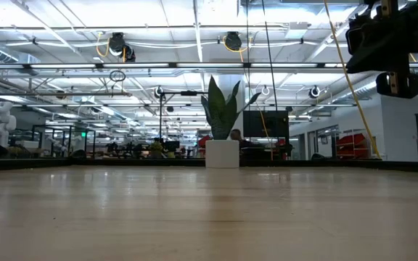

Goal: Nest measuring cups in basket
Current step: Put the stacked measuring cups into the green bin, then return to Home Position

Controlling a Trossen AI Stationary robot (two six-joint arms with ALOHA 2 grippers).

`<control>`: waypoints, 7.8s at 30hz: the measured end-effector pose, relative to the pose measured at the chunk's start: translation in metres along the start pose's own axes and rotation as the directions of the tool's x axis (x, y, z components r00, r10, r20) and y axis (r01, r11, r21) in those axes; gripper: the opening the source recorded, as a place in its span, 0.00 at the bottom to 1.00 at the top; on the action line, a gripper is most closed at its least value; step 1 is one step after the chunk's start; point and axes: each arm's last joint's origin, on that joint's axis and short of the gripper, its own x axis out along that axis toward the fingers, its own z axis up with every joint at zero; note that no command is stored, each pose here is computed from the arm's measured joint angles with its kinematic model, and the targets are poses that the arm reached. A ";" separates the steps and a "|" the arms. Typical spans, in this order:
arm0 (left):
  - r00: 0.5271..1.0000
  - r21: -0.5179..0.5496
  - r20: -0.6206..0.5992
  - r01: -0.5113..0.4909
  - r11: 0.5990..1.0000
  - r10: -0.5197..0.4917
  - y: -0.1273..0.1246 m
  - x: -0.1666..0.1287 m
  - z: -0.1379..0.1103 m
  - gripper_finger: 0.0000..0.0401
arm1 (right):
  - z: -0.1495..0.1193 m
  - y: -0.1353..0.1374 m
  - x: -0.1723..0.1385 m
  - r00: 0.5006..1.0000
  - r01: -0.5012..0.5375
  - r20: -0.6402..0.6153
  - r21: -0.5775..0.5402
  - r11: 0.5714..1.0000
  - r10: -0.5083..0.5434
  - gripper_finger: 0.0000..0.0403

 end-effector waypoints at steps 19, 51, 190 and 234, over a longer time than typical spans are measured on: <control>0.989 0.015 -0.089 -0.115 0.993 0.116 0.004 0.000 0.001 0.46 | 0.001 0.001 0.000 1.000 -0.012 0.008 0.001 1.000 0.012 0.04; 0.979 0.049 -0.010 0.204 0.978 -0.204 0.056 -0.091 0.095 0.45 | 0.004 0.009 0.004 0.996 -0.062 0.060 -0.068 0.996 0.066 0.04; 0.489 0.737 0.529 0.139 0.661 -0.693 0.029 -0.064 0.258 0.01 | 0.001 -0.068 -0.014 0.796 0.259 0.482 -0.819 0.513 0.367 0.00; 0.433 0.756 0.544 0.118 0.644 -0.719 0.070 -0.051 0.240 0.01 | -0.001 -0.064 -0.015 0.799 0.122 0.400 -0.839 0.531 0.448 0.00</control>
